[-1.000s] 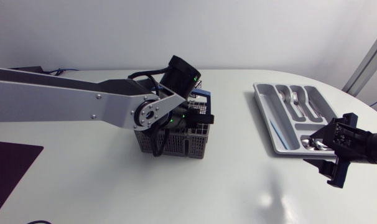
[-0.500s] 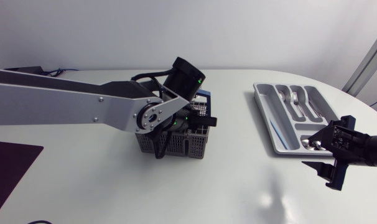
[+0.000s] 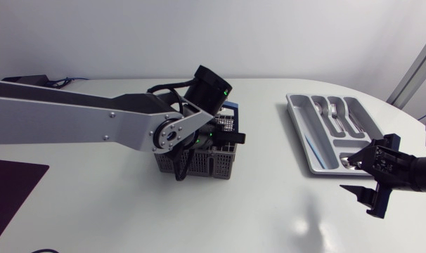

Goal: Transfer all utensils from the basket to the drawer tray.

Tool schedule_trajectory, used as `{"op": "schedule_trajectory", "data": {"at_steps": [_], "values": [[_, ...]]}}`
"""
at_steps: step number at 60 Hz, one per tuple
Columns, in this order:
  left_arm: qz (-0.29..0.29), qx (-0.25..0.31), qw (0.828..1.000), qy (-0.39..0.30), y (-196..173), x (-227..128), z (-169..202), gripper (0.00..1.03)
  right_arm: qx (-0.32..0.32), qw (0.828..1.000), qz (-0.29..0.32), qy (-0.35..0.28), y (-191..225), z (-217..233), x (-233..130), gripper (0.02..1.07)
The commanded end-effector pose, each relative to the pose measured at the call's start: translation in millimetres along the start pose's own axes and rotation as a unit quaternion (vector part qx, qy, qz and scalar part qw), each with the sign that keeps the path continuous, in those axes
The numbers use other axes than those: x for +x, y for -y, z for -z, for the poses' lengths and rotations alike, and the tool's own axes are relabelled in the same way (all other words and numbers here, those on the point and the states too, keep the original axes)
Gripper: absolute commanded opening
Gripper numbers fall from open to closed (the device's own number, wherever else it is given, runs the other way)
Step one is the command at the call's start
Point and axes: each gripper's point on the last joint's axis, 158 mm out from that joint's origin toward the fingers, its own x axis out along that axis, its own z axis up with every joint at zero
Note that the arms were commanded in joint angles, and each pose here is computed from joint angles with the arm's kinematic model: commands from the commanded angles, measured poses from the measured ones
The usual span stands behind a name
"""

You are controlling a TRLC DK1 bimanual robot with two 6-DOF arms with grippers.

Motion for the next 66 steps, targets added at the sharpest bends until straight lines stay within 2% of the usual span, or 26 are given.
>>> {"op": "schedule_trajectory", "data": {"at_steps": [1, 34, 43, 66], "values": [[0.006, 0.001, 1.0, 0.013, 0, -10, -6, 0.04, 0.005, 1.0, -0.007, 0.001, -9, 0, 3, 0.89], [0.049, -0.038, 0.997, 0.045, 7, -48, -30, 0.04, 0.002, 1.0, -0.001, 0.008, -11, -8, -2, 0.89], [0.083, -0.058, 0.994, 0.042, 12, -58, -36, 0.04, 0.001, 1.0, 0.002, 0.009, -11, -9, -4, 0.89], [0.109, -0.067, 0.991, 0.045, 20, -78, -43, 0.04, 0.001, 1.0, 0.002, 0.013, -13, -15, -11, 0.89]]}}
